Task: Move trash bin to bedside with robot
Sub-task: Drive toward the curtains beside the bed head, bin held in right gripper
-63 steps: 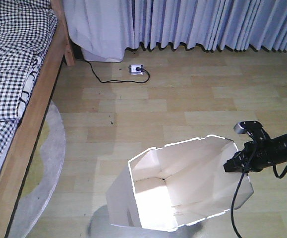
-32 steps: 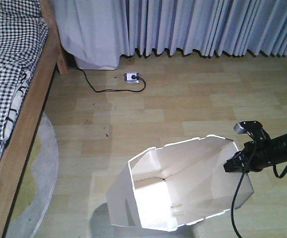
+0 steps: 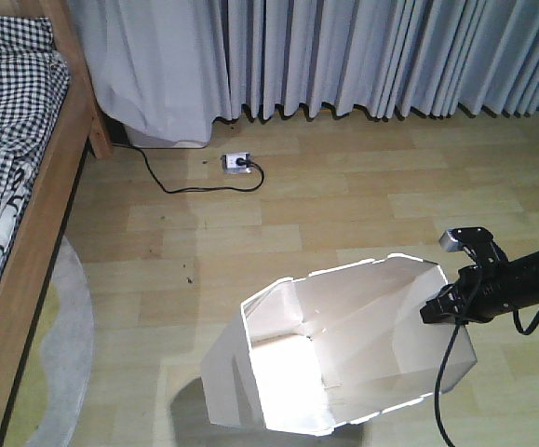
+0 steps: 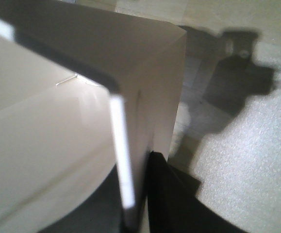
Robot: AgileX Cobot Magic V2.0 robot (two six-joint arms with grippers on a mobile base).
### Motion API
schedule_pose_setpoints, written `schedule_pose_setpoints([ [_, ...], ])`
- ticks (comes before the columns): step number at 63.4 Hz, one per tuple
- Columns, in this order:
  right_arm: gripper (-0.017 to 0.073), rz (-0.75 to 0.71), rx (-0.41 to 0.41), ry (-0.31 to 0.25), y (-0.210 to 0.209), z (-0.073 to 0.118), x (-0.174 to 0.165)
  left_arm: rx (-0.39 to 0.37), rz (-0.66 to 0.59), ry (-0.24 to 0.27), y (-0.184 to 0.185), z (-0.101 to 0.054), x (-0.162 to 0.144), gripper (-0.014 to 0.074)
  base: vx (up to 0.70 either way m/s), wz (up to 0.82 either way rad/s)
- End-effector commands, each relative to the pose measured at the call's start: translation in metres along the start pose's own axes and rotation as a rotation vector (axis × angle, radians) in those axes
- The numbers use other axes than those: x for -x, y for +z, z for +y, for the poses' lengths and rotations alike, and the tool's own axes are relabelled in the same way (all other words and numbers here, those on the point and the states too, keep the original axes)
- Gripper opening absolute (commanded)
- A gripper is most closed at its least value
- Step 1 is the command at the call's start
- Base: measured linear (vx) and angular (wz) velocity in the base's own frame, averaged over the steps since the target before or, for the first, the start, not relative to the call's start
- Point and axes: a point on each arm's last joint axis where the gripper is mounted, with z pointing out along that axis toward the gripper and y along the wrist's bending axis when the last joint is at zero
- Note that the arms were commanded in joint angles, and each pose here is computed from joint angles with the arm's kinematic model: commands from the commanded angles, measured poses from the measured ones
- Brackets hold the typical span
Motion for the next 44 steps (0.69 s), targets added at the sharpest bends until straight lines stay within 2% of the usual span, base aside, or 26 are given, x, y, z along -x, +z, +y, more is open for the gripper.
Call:
schedule_pose_setpoints([
  [1,-0.0005,-0.114,0.187,0.023,-0.0199,0.0242,0.0193,-0.007,-0.078,-0.023,-0.0008,-0.0004,0.0037,-0.0006,0.19,-0.02],
  [44,-0.0005,-0.114,0.187,0.023,-0.0199,0.0242,0.0193,-0.007,-0.078,-0.023,-0.0008,-0.0004,0.0037,-0.0006,0.2,0.05],
])
